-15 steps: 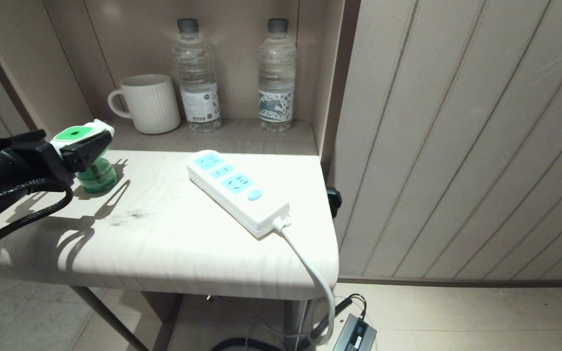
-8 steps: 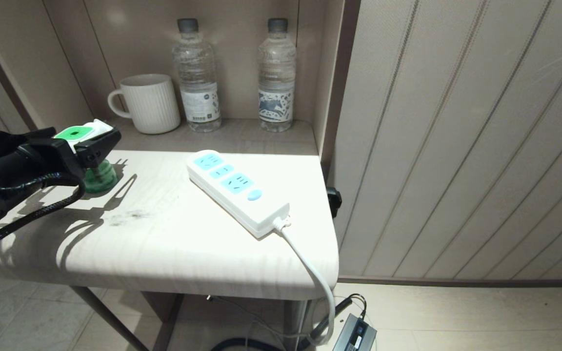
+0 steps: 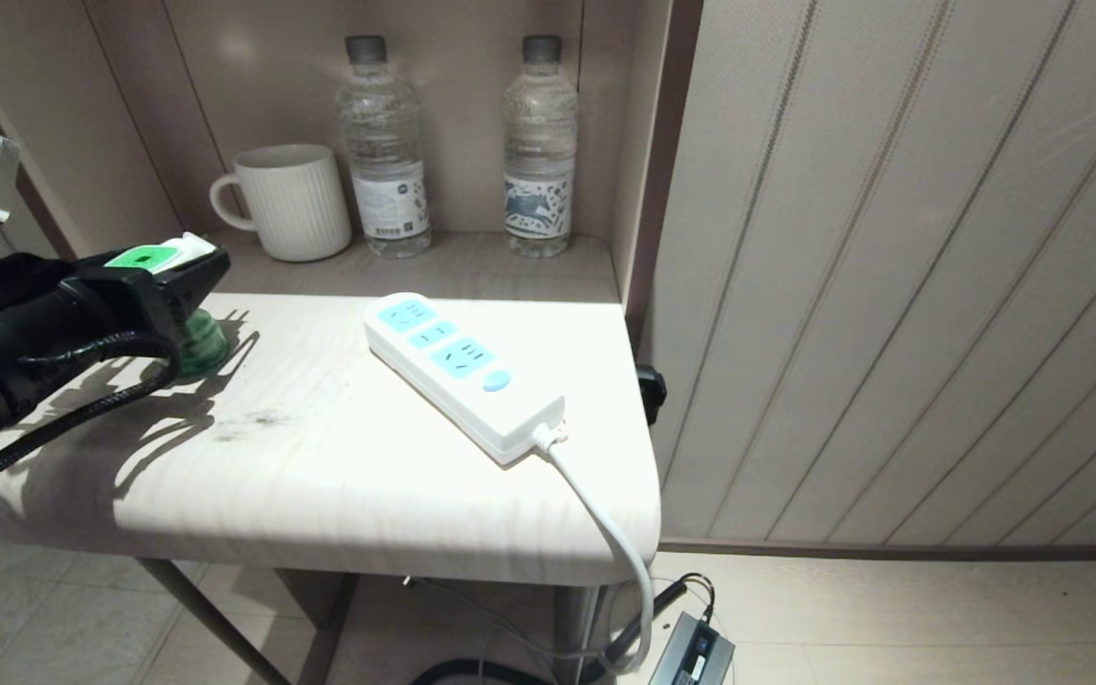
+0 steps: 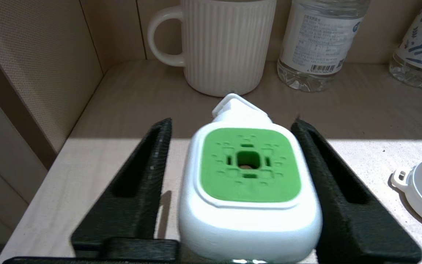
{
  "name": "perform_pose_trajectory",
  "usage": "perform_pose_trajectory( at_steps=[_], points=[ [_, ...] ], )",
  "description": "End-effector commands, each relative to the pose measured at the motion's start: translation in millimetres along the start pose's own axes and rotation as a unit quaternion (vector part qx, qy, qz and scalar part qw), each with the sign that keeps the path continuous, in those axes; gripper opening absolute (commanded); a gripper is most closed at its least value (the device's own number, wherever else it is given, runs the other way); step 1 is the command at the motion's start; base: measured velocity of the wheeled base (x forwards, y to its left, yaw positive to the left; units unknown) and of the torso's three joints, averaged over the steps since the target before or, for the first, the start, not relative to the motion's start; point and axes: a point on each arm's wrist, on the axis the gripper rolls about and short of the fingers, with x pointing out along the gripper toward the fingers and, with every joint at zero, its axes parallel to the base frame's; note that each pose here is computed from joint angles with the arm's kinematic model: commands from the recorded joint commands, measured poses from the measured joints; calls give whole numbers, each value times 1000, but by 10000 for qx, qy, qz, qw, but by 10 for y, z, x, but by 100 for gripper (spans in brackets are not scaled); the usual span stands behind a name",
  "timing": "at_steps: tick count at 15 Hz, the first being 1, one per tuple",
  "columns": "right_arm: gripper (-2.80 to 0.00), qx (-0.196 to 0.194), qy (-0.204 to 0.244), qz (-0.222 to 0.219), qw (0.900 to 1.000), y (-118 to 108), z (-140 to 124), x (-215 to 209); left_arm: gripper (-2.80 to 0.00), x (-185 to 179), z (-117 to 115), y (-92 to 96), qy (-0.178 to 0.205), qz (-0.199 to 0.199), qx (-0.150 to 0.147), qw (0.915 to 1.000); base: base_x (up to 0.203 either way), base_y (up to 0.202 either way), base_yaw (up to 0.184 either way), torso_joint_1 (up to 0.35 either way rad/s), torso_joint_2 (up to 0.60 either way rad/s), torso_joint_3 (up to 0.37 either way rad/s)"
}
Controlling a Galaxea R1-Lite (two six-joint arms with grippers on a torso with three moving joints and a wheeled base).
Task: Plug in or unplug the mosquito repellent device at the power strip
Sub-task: Pick up the mosquito repellent liquid, then insert the plug into the socket
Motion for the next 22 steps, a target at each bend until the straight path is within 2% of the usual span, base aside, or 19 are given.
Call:
perform_pose_trajectory(
  at_steps=[1, 7, 12, 14, 17, 20, 22],
  points=[
    [-280, 0, 0, -1, 10000, 0, 0, 0, -280, 19, 4, -2, -16, 4, -5, 10000, 0, 0, 0, 0, 0, 0],
    [-280, 0, 0, 3, 10000, 0, 0, 0, -280, -14, 40, 2, -85, 19, 24, 10000, 0, 0, 0, 0, 0, 0],
    [-280, 0, 0, 3, 10000, 0, 0, 0, -280, -401, 349, 42, -469, 24, 76, 9989, 0, 0, 0, 0, 0, 0],
    [-280, 0, 0, 3, 10000, 0, 0, 0, -280, -661, 475, 68, -198, 2, 106, 9997, 0, 0, 0, 0, 0, 0],
    [-280, 0, 0, 3, 10000, 0, 0, 0, -280, -914, 638, 91, 466, -39, 174, 9988, 0, 0, 0, 0, 0, 0],
    [-280, 0, 0, 3, 10000, 0, 0, 0, -280, -951, 669, 94, 1282, 1, 152, 9916, 0, 0, 0, 0, 0, 0],
    [-280, 0, 0, -3, 10000, 0, 0, 0, -280, -998, 638, 100, 1357, 14, 151, 9906, 0, 0, 0, 0, 0, 0]
  ],
)
